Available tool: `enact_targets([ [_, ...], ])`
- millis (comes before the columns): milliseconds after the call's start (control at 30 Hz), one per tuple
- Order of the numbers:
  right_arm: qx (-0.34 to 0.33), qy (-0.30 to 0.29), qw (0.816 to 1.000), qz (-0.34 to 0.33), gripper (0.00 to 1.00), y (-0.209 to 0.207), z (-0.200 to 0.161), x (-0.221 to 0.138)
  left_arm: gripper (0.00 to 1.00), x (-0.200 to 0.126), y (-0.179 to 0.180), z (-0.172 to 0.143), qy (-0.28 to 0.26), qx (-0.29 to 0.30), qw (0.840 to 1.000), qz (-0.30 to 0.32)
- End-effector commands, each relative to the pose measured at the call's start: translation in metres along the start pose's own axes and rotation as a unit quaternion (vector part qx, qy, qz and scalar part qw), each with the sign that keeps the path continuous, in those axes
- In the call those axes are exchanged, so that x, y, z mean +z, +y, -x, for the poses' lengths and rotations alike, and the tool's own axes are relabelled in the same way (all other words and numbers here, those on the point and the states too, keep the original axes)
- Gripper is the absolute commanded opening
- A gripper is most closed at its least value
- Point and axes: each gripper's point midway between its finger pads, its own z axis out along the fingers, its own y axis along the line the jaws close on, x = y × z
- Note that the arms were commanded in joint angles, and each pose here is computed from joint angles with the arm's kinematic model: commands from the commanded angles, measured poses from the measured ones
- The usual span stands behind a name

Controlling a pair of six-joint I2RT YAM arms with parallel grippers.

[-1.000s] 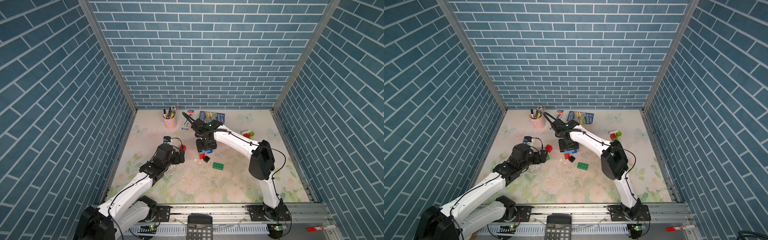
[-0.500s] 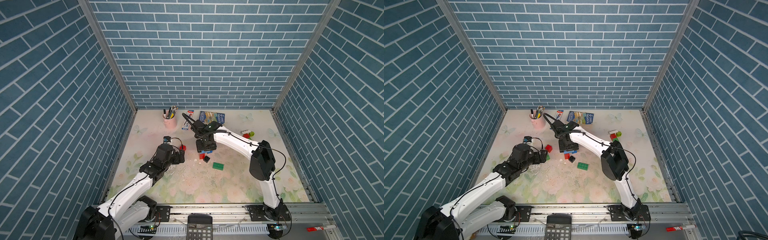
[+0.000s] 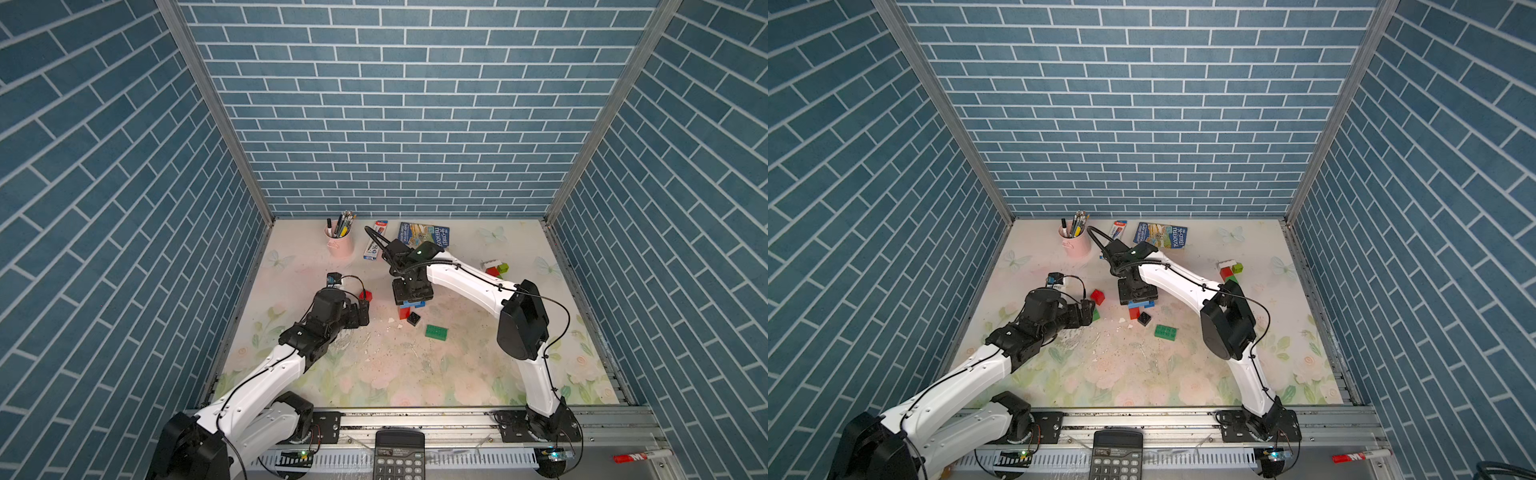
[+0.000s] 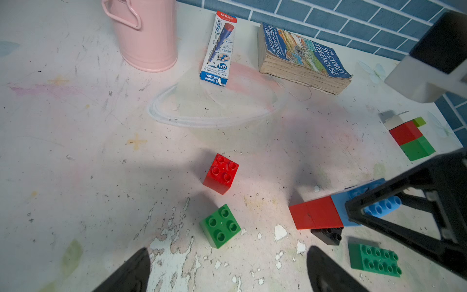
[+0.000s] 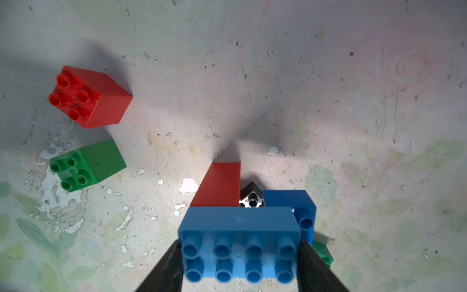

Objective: Assemble the letter r with lego
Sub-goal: Assemble the lego brick with the lego brick.

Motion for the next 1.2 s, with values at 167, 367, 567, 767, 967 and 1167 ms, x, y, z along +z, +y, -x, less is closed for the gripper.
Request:
enact_targets([
  [167, -0.031, 0.133, 0.989, -0.061, 0.0, -0.021, -0.048, 0.053, 0.98, 0.004, 0.001, -0.002, 0.006, 0.004, 1.0, 0.005],
  [367, -0.032, 0.136, 0.988, -0.063, 0.0, -0.02, -0.047, 0.058, 0.98, 0.004, 0.002, -0.002, 0.005, 0.004, 1.0, 0.007],
  [567, -0.03, 0.084, 0.995, -0.044, 0.0, -0.013, -0.028, 0.037, 0.98, 0.001, 0.001, 0.002, -0.001, 0.004, 1.0, 0.007],
  [767, -0.027, 0.024, 0.999, -0.016, 0.03, -0.004, -0.007, 0.008, 0.98, -0.004, 0.001, 0.009, -0.011, 0.004, 1.0, 0.009],
  [967, -0.034, -0.005, 0.999, -0.005, 0.13, 0.001, 0.005, -0.007, 0.98, -0.013, 0.003, 0.017, -0.024, 0.009, 1.0, 0.017],
  [1167, -0.036, -0.021, 0.999, 0.008, 0.24, 0.004, 0.011, -0.014, 0.98, -0.016, 0.004, 0.019, -0.029, 0.009, 0.999, 0.02],
])
